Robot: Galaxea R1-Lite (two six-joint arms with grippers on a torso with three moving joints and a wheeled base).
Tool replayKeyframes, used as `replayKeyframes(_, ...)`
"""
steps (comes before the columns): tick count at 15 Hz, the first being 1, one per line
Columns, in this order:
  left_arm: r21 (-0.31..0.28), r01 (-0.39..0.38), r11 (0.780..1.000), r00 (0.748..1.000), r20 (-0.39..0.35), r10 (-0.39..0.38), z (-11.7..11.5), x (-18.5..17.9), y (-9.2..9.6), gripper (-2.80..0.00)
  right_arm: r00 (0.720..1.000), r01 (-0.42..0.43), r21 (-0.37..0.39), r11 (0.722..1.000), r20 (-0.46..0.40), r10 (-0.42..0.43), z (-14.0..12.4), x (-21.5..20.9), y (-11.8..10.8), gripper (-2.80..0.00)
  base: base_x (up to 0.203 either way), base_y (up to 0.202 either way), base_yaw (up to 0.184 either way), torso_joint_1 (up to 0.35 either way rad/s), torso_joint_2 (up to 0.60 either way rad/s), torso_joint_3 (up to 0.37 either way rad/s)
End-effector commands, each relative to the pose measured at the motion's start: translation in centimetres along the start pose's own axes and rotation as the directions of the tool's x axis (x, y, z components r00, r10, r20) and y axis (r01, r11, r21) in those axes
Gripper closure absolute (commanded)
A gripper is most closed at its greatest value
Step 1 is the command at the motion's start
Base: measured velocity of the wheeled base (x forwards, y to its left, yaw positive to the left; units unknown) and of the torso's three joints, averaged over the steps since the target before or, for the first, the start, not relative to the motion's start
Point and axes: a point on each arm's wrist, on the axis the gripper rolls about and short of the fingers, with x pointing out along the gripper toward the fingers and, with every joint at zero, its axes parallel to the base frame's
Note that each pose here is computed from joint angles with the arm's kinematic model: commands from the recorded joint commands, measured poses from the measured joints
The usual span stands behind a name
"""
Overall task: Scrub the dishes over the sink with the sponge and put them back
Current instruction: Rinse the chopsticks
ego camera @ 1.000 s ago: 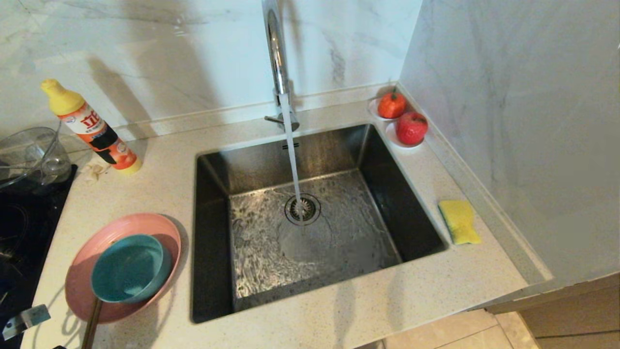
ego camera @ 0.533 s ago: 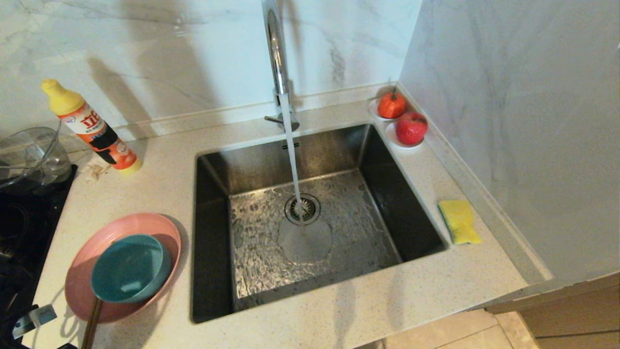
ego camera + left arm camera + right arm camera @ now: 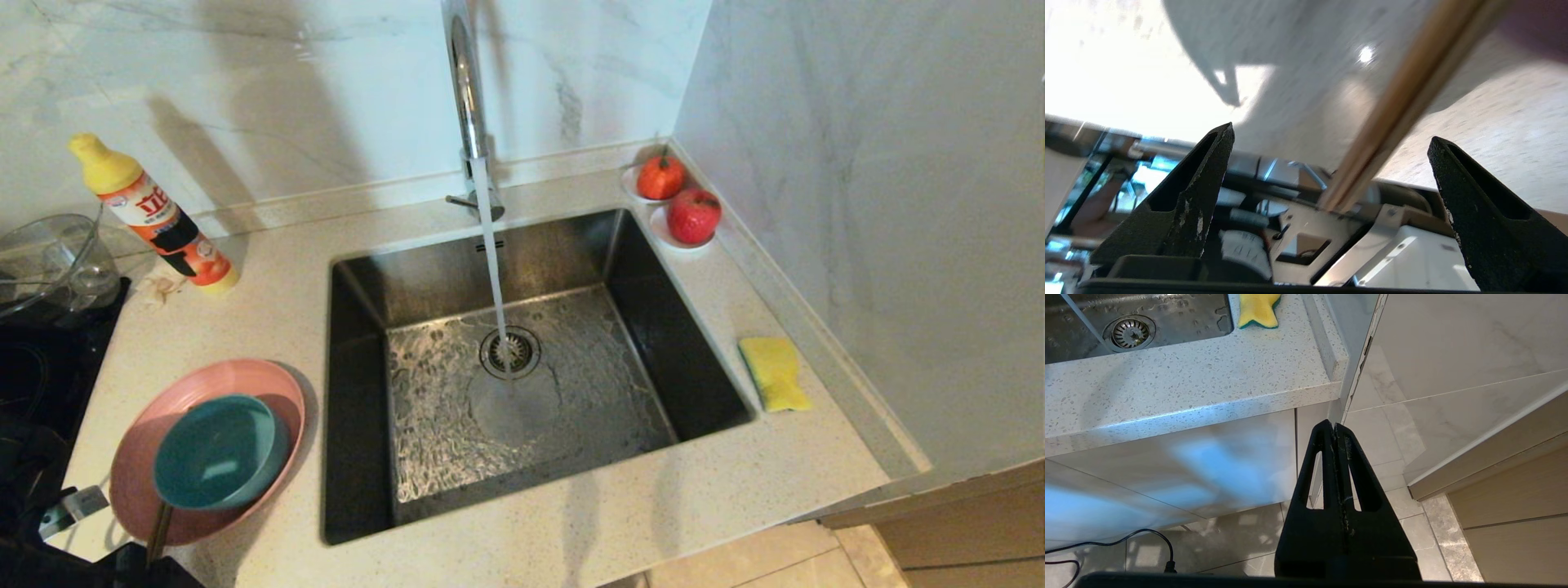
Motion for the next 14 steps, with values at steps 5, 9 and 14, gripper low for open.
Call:
replayKeyframes(5, 0.039, 0.042, 0.998, 0.996, 0.08, -0.045, 1.3, 0.1, -0.4, -2.8, 1.0, 0.0, 0.0, 1.0, 0.001, 0.0, 0.0, 0.0, 0.0, 0.0, 0.0, 0.0, 0.0, 0.0, 0.0, 0.0)
replayKeyframes(9, 0.072, 0.053, 0.996, 0.991, 0.115, -0.061, 1.7, -0.2, -1.0, -2.8, 1.0, 0.0, 0.0, 1.0, 0.001, 0.0, 0.0, 0.0, 0.0, 0.0, 0.0, 0.0, 0.0, 0.0, 0.0, 0.0)
replayKeyframes(14, 0.081, 0.062, 0.995, 0.991, 0.115, -0.071, 1.8, -0.3, -1.4, -2.8, 1.0, 0.0, 0.0, 1.0, 0.001, 0.0, 0.0, 0.0, 0.0, 0.0, 0.0, 0.0, 0.0, 0.0, 0.0, 0.0)
